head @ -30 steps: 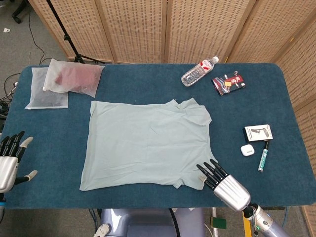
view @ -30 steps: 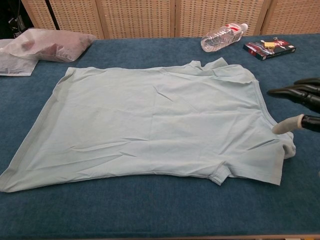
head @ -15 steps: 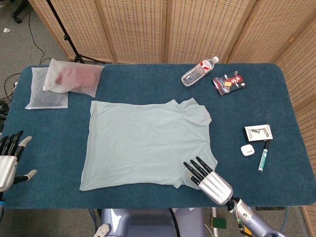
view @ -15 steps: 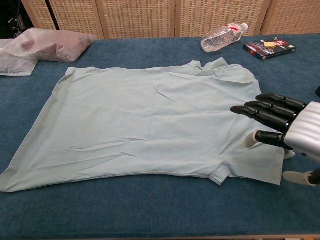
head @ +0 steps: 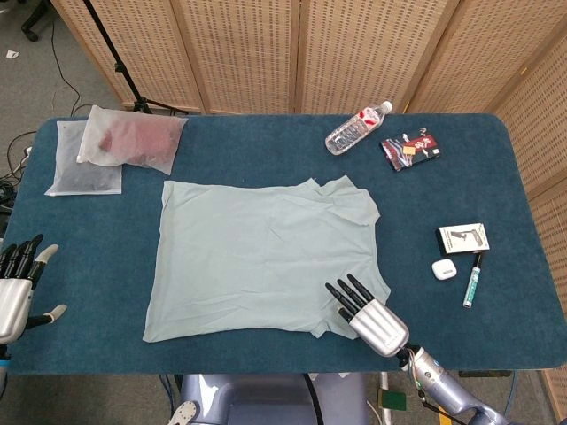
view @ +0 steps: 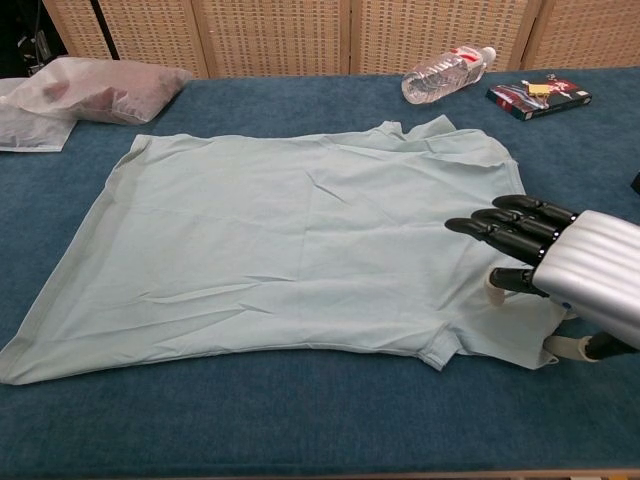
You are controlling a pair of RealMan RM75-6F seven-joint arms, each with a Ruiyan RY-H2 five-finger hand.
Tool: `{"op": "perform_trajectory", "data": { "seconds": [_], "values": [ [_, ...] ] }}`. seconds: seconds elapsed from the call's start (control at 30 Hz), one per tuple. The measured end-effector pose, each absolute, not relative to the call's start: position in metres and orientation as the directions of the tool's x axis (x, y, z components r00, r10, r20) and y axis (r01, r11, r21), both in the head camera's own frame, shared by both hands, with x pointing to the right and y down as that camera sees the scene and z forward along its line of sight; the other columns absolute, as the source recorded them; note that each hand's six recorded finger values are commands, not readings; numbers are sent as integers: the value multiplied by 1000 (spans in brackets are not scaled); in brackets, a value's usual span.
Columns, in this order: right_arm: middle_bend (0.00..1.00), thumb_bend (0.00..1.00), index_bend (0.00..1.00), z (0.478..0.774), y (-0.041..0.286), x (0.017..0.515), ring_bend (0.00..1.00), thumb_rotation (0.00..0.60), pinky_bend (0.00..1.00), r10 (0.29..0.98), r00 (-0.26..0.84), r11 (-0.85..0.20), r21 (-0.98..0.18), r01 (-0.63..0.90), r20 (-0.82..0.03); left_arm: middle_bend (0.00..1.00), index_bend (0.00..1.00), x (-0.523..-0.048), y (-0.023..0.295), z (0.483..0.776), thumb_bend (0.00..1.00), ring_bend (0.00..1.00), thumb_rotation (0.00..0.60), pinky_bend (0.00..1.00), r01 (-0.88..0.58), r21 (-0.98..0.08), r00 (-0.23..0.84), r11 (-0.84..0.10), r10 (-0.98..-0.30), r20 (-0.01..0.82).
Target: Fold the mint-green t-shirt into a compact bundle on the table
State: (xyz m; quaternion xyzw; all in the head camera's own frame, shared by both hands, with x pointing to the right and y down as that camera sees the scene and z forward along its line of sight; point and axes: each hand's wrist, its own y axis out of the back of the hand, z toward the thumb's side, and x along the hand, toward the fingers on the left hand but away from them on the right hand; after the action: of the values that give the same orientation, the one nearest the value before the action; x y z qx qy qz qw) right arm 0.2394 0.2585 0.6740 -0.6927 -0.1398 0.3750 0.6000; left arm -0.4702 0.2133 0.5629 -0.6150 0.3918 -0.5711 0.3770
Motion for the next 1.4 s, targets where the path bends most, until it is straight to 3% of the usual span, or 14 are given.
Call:
{"op": "perform_trajectory", "data": {
  "seconds": [0.2, 0.4, 0.67, 1.0, 1.17, 1.4],
  "values": [
    [0, 434, 583, 677, 255, 240, 0, 600, 49, 651, 675, -268, -937, -224, -347, 0, 0, -469, 215, 566, 0, 0, 600, 0, -43, -908, 45, -417, -909, 415],
    [0, 512, 623, 680, 253, 240, 0, 600, 66, 658, 672, -300, -937, -179, -339, 0, 0, -464, 217, 570, 0, 0, 600, 0, -31, -902, 63, -430, -902, 427],
    [8, 569, 654, 677, 251, 238, 0, 600, 78, 665, 672, -384, -921, -65, -325, 0, 0, -445, 226, 578, 0, 0, 600, 0, -45, -891, 191, -451, -880, 435],
    [9, 569, 656, 666, 246, 238, 0, 600, 78, 673, 668, -464, -884, 49, -316, 0, 20, -411, 255, 609, 0, 0, 600, 0, -83, -856, 453, -511, -784, 424],
    [9, 569, 657, 667, 245, 239, 0, 600, 78, 674, 668, -465, -884, 52, -316, 0, 67, -395, 268, 627, 0, 0, 600, 0, -116, -845, 511, -522, -761, 400],
    [8, 569, 656, 668, 242, 239, 0, 600, 78, 677, 667, -466, -883, 62, -311, 0, 102, -381, 279, 647, 0, 0, 600, 0, -168, -833, 514, -527, -767, 382]
  ]
}}
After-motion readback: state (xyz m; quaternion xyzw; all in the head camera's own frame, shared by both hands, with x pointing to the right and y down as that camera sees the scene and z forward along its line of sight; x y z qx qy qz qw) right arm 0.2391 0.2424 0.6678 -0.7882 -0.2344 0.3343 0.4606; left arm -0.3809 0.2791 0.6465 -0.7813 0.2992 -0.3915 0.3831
